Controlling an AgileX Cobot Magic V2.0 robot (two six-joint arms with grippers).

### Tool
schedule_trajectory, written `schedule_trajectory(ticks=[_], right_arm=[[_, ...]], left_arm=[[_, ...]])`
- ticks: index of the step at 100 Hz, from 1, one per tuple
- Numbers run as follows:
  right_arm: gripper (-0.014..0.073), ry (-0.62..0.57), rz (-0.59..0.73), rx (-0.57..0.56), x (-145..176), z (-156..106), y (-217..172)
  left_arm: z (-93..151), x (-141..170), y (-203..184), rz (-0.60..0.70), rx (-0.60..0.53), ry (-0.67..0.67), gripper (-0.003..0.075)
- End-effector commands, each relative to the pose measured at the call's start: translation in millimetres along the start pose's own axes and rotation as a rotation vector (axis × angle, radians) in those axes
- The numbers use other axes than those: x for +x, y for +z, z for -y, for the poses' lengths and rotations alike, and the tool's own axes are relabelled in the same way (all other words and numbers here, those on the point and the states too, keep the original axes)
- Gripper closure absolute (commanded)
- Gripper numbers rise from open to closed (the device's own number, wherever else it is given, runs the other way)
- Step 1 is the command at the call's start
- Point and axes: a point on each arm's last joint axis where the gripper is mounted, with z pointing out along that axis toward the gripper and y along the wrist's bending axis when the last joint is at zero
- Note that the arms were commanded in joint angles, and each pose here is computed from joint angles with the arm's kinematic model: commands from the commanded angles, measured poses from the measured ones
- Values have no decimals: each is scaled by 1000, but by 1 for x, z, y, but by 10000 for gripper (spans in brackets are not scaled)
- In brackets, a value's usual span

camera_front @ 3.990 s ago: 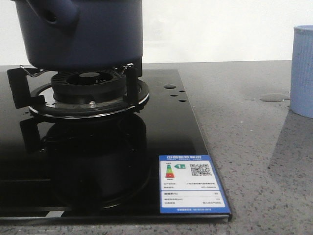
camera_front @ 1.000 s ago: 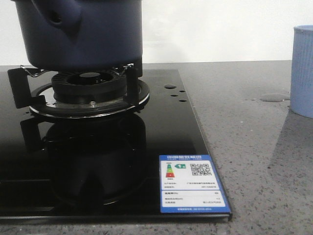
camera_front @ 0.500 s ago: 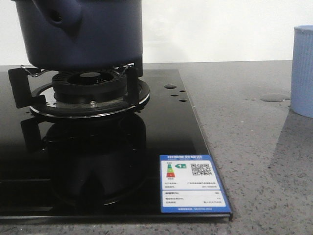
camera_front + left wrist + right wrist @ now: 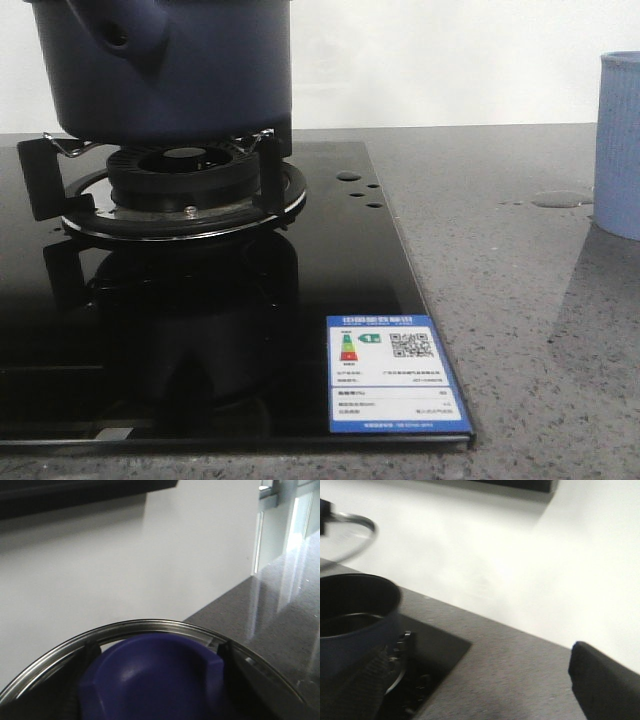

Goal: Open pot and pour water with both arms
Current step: 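Move the right gripper down around the light blue cup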

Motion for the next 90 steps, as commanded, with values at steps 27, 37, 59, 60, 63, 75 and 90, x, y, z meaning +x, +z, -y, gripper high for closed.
schedule_trajectory(ticks=[27,37,59,60,63,75,90], right_arm=[[-59,36,9,190,36,15,12],[-59,96,-52,186,63,12,16],[-59,146,-108,170,93,3,10],[-59,146,-110,167,94,2,9],[-59,152,-111,155,94,1,8],[-59,164,-137,83,98,-8,9],[-59,166,-141,129,111,-7,10]], left_arm=[[3,-31,-61,137,-134,-3,466],[9,-26,-68,118,-137,22,466],[14,-15,-73,99,-138,9,467],[14,-14,-73,98,-138,8,467],[14,-14,-73,99,-137,7,467],[13,-14,-72,100,-137,1,467],[13,-14,-72,101,-138,-1,467]])
